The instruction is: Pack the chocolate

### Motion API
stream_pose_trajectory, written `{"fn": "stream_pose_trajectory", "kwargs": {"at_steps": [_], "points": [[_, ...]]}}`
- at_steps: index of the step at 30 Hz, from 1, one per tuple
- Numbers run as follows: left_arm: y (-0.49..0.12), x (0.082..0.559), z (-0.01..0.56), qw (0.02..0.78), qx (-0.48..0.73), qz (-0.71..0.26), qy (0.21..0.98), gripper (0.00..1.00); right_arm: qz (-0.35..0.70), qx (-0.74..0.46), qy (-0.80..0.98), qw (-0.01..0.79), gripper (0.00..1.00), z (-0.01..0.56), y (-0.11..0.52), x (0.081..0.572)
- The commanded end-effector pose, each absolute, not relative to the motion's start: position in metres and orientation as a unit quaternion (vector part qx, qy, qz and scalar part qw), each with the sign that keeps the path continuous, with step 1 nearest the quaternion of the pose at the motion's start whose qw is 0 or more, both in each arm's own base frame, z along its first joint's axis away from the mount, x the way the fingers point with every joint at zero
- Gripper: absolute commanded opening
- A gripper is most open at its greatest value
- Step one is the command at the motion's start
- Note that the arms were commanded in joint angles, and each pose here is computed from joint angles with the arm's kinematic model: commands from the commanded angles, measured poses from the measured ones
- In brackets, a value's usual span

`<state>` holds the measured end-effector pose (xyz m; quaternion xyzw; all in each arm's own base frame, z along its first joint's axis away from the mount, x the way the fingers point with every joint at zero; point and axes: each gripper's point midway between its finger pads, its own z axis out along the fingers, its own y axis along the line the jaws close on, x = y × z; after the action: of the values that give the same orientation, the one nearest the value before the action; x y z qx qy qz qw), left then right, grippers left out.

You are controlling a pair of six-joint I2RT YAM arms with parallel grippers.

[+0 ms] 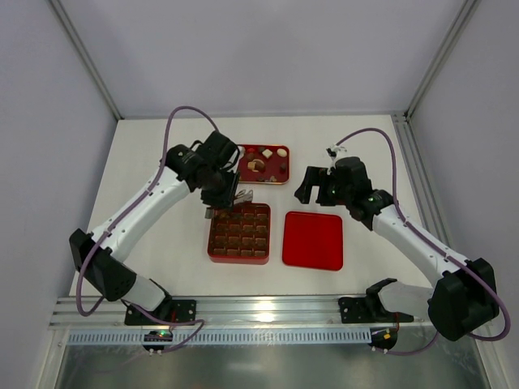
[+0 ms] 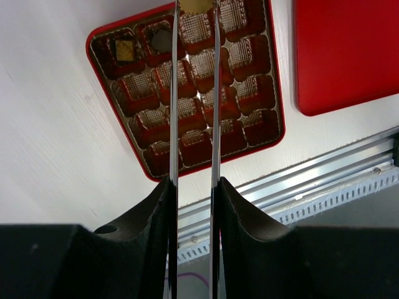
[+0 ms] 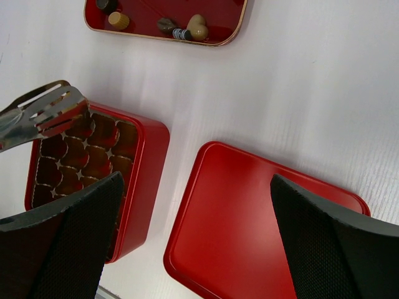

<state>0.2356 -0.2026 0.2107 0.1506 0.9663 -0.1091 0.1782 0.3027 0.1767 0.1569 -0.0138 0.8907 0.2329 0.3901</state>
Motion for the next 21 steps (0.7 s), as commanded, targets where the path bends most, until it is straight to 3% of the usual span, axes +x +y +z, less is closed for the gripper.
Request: {"fn": "stream_pose_trajectory", "kwargs": {"at_steps": [1,21], "points": [[-0.211,0.229,0.216,0.191,0.151,-0.135,0.961,0.31,0.242,-0.010,0.880,0.409,1.00,0.168,0.180,0.312],[-0.210,0.213,0.195,0.171,0.163,-0.115,0.965,0.33,0.240,-0.011,0.881,0.408,1.00,0.168,0.180,0.313]]}}
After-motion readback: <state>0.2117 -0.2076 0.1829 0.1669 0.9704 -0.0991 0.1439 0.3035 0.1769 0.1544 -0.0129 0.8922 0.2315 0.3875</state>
